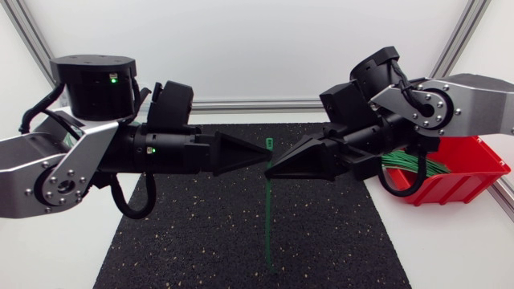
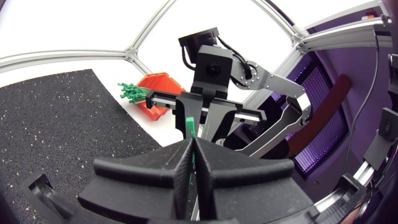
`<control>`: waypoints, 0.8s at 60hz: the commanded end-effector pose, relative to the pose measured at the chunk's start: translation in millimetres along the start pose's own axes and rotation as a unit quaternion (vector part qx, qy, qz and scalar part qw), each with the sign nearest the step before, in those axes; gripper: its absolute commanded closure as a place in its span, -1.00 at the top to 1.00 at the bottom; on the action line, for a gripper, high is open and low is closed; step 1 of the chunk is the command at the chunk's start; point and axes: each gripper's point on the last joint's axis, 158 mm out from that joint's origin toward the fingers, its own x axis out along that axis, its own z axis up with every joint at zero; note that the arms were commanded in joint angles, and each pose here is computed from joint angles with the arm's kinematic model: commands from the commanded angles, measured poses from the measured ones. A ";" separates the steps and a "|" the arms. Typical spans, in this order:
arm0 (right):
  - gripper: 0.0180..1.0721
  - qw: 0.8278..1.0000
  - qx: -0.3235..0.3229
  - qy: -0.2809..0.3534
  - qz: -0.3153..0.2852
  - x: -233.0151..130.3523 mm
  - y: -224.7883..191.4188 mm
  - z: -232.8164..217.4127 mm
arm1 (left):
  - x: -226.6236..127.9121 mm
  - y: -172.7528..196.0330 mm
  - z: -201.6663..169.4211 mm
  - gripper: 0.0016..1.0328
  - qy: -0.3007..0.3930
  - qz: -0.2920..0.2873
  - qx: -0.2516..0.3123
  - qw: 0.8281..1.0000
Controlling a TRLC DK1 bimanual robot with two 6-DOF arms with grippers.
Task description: Take a green cable tie from the red box, thread the tail through the head to close it, then place it in the transparent bin on the left.
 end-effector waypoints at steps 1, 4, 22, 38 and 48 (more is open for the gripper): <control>-0.48 1.000 0.015 0.021 0.008 12.3 4.8 -17.4 | -4.9 6.9 8.6 -0.92 -0.016 0.014 -0.014 1.000; -0.24 0.999 0.013 0.033 0.000 16.7 3.5 -23.2 | -9.2 9.9 12.9 -0.92 -0.022 0.019 -0.018 0.999; 0.94 0.996 -0.017 0.044 -0.071 2.5 -7.5 -23.5 | -31.7 11.5 24.5 -0.92 -0.040 0.041 -0.025 0.998; 0.93 0.989 -0.058 0.065 -0.121 -17.3 -17.3 -25.2 | -65.5 28.2 51.4 -0.92 -0.062 0.056 -0.071 0.994; 0.93 0.988 -0.036 0.125 -0.084 -11.3 -11.5 -50.8 | -76.8 51.0 55.2 -0.92 -0.051 0.053 -0.140 0.987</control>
